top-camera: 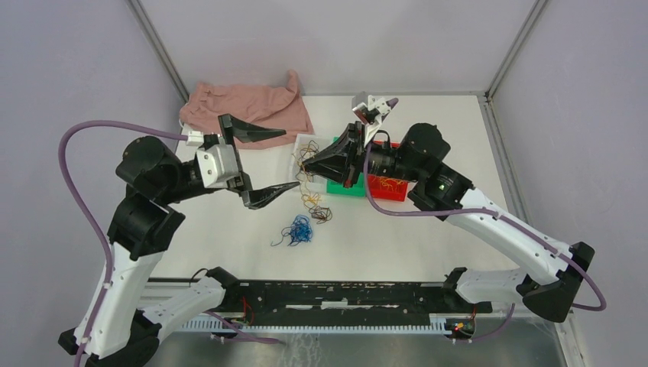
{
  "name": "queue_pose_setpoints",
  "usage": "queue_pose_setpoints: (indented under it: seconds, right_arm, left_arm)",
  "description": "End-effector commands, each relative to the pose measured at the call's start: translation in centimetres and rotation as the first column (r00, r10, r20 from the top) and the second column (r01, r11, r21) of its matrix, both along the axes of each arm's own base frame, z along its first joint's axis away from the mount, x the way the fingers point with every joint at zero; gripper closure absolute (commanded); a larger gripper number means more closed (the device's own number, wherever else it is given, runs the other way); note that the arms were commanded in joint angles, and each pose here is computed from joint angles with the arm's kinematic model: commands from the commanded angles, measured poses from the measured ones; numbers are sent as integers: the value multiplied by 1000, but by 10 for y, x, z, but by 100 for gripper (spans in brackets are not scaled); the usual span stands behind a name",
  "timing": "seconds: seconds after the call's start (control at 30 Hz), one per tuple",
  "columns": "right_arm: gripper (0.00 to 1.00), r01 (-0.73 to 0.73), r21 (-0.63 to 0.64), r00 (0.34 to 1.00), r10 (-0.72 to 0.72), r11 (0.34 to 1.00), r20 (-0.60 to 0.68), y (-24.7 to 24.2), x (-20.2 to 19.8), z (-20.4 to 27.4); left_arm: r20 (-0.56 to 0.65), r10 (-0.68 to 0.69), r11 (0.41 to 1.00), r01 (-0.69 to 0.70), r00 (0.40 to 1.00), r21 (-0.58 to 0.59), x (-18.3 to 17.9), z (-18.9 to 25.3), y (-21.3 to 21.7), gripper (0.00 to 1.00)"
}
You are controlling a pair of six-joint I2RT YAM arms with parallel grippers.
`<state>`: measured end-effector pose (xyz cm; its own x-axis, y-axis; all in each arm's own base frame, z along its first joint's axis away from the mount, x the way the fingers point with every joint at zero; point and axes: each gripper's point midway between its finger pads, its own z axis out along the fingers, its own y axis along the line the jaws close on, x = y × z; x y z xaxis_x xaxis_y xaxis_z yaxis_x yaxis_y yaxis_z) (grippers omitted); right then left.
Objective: Untangle the cables
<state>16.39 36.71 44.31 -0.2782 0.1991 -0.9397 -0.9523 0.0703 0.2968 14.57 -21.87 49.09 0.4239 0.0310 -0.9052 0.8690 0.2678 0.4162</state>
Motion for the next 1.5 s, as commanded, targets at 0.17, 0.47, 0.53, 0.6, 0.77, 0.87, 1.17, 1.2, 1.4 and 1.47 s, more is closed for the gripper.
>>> queue_pose_setpoints:
  seconds: [0.17,0.47,0.53,0.6,0.77,0.87,1.17,1.2,1.4,1.47]
  right_arm:
    - [99,208,129,974,-218,970,66,-22,20,54]
    - [99,358,80,926,-365,930,100,-18,40,40]
    - [99,362,72,924,-368,929,104,-15,40,37]
    - [99,361,65,924,-367,930,109,-12,39,35]
    - [99,357,60,926,-362,932,109,-9,38,33]
    - [100,352,58,929,-356,934,103,-9,36,32]
    - [100,426,17,898,-425,905,111,-29,40,23]
    - [100,451,-4,887,-448,892,112,-34,43,17]
    - [100,585,-115,807,-564,803,174,-69,56,-6]
    - [100,628,-152,776,-601,763,191,-81,62,-15]
  left_arm:
    - [-296,-8,995,-21,955,-93,0,-43,-5,1]
    - [-363,-5,991,-43,932,-125,14,-56,-13,7]
    - [-354,5,989,-58,935,-139,19,-51,-14,12]
    - [-354,19,987,-74,935,-143,23,-50,-14,18]
    - [-346,35,987,-88,938,-138,27,-54,-13,33]
    - [-337,54,986,-105,940,-133,29,-55,-11,49]
    - [-236,177,973,-206,955,-101,41,-52,4,89]
    - [-217,203,970,-227,955,-91,44,-52,7,91]
    - [-77,344,936,-348,936,-55,57,-43,28,97]
    - [-52,367,928,-370,929,-43,59,-40,32,97]
